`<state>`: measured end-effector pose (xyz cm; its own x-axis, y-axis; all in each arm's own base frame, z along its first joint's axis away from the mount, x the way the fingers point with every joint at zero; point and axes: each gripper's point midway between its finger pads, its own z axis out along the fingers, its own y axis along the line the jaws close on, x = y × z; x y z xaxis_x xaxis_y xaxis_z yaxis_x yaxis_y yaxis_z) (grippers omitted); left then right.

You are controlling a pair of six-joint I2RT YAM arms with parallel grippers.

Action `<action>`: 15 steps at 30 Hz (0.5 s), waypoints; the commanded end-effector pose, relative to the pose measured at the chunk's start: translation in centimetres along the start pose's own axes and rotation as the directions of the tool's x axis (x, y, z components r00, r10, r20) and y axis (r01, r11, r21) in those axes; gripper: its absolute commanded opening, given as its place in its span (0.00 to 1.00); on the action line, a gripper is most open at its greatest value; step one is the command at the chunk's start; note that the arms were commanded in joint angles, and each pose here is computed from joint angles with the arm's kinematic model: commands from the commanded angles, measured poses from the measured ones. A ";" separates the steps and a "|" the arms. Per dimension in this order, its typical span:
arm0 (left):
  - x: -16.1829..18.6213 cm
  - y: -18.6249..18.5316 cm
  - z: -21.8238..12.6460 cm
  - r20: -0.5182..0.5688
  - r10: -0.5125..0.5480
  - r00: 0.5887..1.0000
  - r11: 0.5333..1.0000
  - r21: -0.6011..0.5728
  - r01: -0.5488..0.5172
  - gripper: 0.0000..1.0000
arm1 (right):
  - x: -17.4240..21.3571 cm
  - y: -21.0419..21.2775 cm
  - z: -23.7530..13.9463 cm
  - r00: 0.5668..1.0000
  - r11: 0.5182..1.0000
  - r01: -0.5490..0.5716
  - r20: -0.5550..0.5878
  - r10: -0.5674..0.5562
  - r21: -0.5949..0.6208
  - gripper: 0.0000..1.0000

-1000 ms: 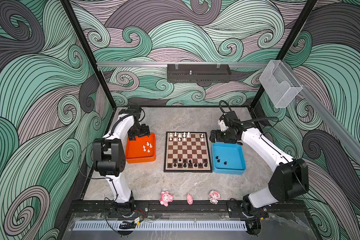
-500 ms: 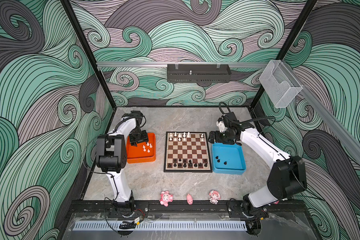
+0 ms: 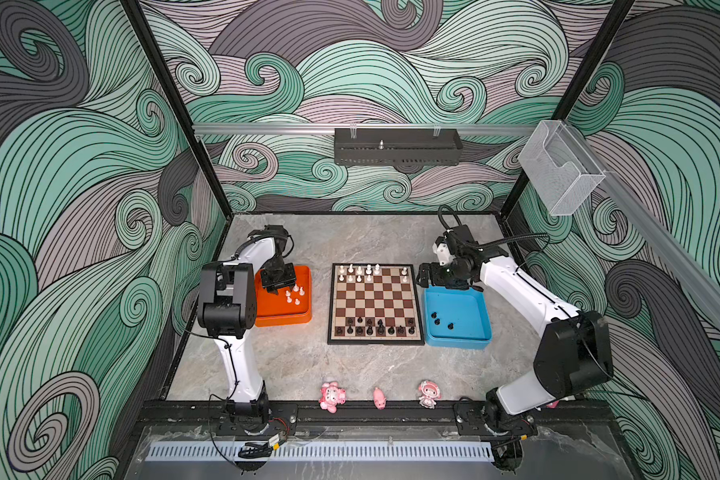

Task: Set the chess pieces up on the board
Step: 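Lower the left gripper into the orange bin and grasp a white piece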

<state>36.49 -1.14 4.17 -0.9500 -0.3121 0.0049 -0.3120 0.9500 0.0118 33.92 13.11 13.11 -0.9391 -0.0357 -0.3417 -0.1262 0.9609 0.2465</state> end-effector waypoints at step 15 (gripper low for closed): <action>-0.3 -0.7 1.3 -0.009 0.026 1.000 0.999 -0.026 -0.026 0.31 | 0.5 -0.5 0.8 1.000 1.000 0.001 -0.025 -0.001 -0.001 0.99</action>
<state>36.64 -1.74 2.94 -0.9567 -0.2906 0.0189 -0.2901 0.9567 0.0233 33.91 13.00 12.92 -0.9401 -0.0327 -0.3394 -0.1242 0.9598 0.2515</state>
